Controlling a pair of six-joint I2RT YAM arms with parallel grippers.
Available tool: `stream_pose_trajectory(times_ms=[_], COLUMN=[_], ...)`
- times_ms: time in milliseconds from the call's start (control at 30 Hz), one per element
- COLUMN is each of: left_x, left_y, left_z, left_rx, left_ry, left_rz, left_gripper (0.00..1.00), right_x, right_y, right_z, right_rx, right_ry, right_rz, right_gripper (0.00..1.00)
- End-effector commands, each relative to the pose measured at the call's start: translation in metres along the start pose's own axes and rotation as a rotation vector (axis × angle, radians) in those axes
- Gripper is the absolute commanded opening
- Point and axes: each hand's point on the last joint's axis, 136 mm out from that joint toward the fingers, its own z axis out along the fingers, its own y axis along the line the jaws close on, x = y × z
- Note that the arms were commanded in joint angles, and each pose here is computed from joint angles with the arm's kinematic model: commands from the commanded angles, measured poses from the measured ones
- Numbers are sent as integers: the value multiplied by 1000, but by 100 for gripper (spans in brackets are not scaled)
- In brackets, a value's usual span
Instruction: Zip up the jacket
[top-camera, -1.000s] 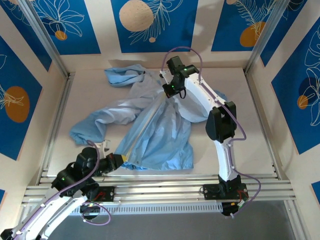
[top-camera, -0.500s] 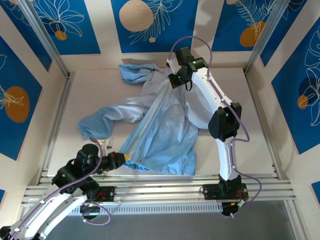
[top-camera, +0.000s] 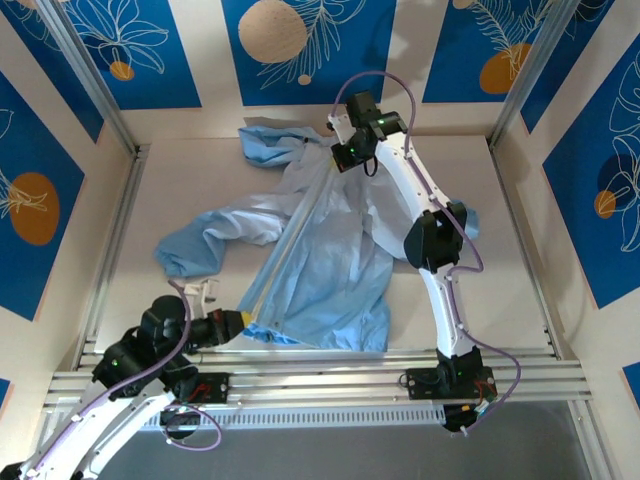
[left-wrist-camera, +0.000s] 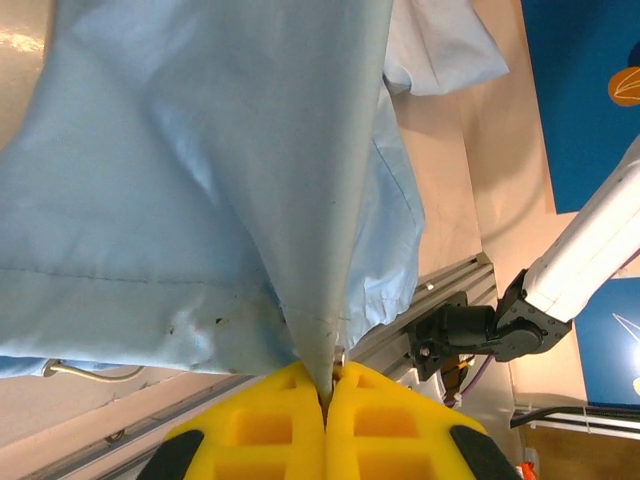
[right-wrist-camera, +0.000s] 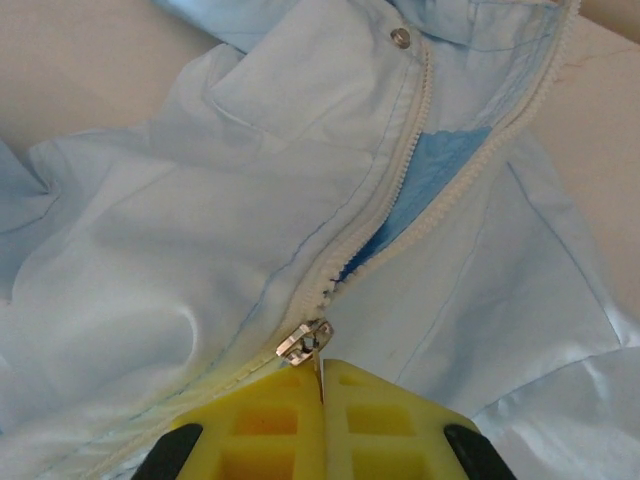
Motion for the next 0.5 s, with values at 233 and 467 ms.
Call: stream_pose_trajectory(times_ms=[233,467], left_x=[20,-7], left_y=[9,8], left_z=[-22,-13], left_rx=[-47,-96], left_ry=[59,-33], left_rz=[-22,37], left_gripper=[0,22], right_x=[-27,-22], right_y=[-51,-37], right_z=[3,13], right_rx=[53,21], right_ry=[-132,-111], right_rz=[86,62], right_gripper=[0,0])
